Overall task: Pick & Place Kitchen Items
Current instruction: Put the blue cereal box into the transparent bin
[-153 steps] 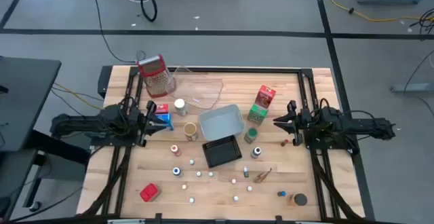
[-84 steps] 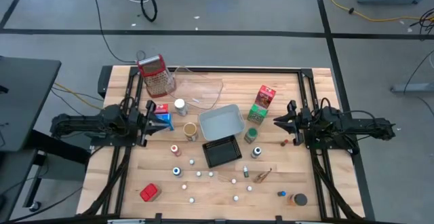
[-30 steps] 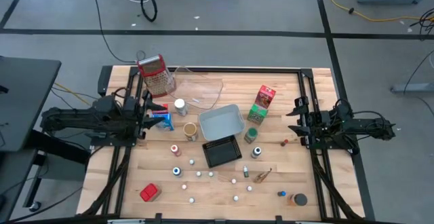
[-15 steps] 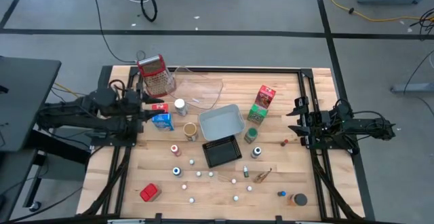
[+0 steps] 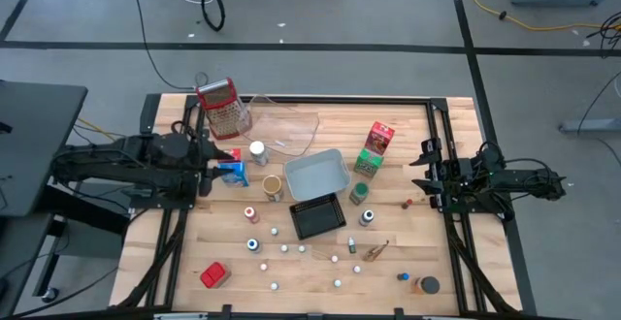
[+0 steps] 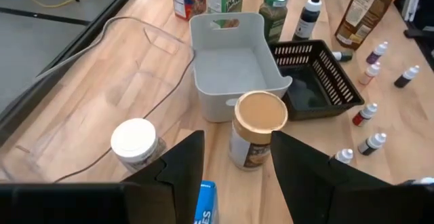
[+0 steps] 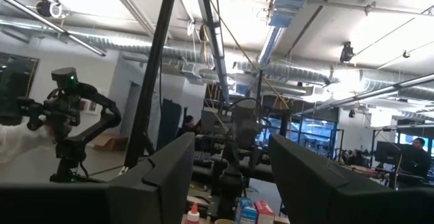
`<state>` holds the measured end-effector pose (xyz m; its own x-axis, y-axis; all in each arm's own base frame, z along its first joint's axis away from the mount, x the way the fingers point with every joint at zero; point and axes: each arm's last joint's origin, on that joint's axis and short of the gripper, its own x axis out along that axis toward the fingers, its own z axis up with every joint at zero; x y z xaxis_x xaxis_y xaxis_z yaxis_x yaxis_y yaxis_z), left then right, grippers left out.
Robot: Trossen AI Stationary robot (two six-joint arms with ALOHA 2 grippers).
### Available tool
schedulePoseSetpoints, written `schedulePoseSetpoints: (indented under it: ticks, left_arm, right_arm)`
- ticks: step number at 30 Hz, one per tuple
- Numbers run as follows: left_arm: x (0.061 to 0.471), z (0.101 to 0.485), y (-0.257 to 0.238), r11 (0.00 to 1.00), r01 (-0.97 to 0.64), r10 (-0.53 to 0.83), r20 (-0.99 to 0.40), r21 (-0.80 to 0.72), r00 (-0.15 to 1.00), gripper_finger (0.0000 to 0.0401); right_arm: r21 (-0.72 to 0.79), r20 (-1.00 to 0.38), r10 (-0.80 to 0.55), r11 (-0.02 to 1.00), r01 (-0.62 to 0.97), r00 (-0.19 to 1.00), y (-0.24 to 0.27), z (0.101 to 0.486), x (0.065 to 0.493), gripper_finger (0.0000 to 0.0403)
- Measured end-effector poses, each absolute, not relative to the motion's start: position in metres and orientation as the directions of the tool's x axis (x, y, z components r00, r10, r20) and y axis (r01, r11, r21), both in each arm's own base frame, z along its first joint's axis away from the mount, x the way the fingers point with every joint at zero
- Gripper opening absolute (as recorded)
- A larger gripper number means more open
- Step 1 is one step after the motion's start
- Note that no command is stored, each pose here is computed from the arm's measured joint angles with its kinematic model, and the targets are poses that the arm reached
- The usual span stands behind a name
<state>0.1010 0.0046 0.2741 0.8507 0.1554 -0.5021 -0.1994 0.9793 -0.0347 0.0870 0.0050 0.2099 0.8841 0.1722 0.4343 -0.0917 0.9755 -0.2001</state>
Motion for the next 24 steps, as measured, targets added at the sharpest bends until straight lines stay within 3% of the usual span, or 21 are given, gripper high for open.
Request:
schedulePoseSetpoints:
  ticks: [8, 17, 24]
  left_arm:
    - [0.106, 0.273, 0.005, 0.972, -0.235, 0.186, -0.515, -0.03, 0.837, 0.0182]
    - [0.137, 0.258, 0.005, 0.977, -0.21, 0.178, -0.649, 0.029, 0.739, 0.021]
    - [0.147, 0.281, 0.008, 0.955, -0.279, 0.272, -0.667, 0.1, 0.694, 0.0211]
  right_arm:
    - [-0.2, 0.434, 0.172, 0.975, -0.092, 0.885, 0.005, 0.21, 0.087, 0.0201]
    - [-0.2, 0.432, 0.172, 0.975, -0.092, 0.885, 0.005, 0.21, 0.087, 0.0201]
    - [-0.2, 0.433, 0.172, 0.975, -0.092, 0.885, 0.005, 0.21, 0.087, 0.0201]
